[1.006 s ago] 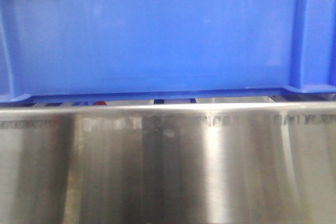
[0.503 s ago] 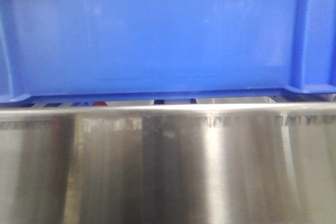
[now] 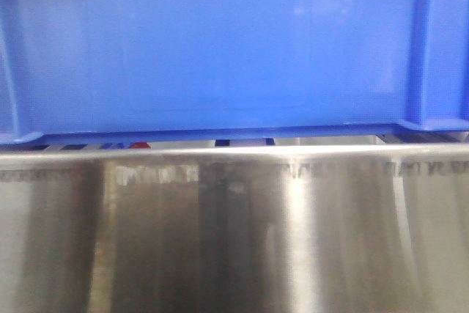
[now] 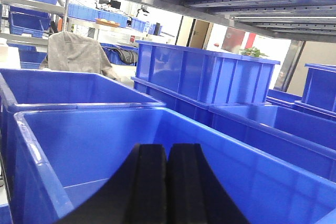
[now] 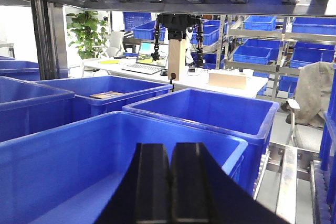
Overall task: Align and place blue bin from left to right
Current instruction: 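Open both grippers and lift them off the bin's side walls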
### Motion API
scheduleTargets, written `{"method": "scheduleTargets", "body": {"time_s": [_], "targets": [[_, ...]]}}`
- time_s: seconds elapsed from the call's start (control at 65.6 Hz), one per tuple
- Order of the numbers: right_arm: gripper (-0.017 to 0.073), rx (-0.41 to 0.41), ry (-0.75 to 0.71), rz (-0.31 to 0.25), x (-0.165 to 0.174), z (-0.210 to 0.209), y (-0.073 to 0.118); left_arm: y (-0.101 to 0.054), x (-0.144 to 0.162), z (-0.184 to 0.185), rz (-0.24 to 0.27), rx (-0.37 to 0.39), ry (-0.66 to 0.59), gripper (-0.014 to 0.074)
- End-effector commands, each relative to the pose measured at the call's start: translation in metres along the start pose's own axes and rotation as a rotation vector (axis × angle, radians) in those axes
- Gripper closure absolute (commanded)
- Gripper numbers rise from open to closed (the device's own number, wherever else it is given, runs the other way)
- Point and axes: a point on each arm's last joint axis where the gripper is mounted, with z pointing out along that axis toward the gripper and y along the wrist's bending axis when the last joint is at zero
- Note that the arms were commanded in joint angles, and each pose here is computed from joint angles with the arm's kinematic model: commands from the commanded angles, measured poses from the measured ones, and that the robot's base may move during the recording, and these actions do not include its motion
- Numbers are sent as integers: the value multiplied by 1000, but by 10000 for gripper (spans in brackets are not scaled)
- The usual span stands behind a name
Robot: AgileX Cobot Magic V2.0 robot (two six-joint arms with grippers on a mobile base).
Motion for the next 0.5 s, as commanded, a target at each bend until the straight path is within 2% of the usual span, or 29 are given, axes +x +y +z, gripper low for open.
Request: {"method": "scheduleTargets", "body": {"time_s": [0.0,0.488], "targets": [[637,-9,-21,-15,-1,-2,1,-1,0,-1,9,14,-10,704],[637,-9,-21,-15,-1,-2,1,-1,0,-1,9,14,-10,704]]}}
